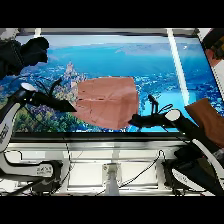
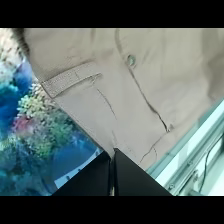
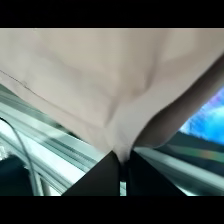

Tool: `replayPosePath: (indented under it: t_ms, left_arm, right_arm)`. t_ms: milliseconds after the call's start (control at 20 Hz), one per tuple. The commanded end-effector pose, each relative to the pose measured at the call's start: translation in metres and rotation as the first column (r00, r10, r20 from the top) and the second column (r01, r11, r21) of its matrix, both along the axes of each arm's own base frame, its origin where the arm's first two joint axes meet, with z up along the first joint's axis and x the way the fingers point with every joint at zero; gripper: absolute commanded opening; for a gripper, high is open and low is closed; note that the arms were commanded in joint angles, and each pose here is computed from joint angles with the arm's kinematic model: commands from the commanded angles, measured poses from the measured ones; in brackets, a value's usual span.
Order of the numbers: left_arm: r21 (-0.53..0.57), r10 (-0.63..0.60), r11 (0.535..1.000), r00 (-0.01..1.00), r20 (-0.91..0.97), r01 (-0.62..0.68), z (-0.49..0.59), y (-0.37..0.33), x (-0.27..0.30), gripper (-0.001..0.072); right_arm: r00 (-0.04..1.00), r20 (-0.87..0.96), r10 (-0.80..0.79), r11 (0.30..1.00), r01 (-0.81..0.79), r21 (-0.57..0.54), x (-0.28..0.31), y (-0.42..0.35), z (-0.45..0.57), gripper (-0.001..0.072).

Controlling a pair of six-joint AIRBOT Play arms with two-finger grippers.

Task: Fold the clothes and pants, and hang the long-sleeved shirts on hangers.

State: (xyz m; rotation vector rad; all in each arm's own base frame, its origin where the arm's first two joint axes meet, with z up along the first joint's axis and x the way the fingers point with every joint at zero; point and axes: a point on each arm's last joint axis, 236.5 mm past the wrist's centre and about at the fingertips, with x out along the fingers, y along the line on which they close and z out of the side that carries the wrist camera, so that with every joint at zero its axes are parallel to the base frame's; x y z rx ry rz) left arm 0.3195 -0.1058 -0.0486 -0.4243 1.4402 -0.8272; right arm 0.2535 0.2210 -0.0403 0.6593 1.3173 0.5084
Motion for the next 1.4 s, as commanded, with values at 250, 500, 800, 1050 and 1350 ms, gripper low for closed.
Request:
replayPosePath:
  t_ms: [250, 500, 800, 1050, 1350]
  left_arm:
    - [-0.039, 0.268, 0.961, 0.890, 0.370, -0.273, 0.086, 0.018, 0.072, 0.0010]
    - [-0.070, 0.396, 0.908, 0.789, 0.470, -0.414, 0.094, 0.019, 0.117, 0.0010]
    - [-0.050, 0.444, 0.860, 0.699, 0.561, -0.507, 0.085, 0.015, 0.154, 0.0010]
    - [-0.006, 0.494, 0.829, 0.726, 0.478, -0.560, 0.032, 0.017, 0.164, 0.0010]
    - [0.030, 0.520, 0.797, 0.710, 0.474, -0.604, 0.004, 0.030, 0.173, 0.0011]
  right_arm:
    - [0.876, 0.442, -0.195, 0.978, 0.207, 0.022, 0.113, -0.021, 0.101, 0.0014]
    - [0.804, 0.489, -0.339, 0.930, 0.366, 0.043, 0.153, -0.043, 0.096, 0.0014]
    - [0.833, 0.486, -0.263, 0.941, 0.333, -0.061, 0.204, -0.032, 0.061, 0.0014]
    - [0.842, 0.488, -0.232, 0.943, 0.317, -0.098, 0.251, -0.020, 0.038, 0.0014]
    - [0.840, 0.499, -0.211, 0.943, 0.309, -0.121, 0.289, -0.012, 0.018, 0.0014]
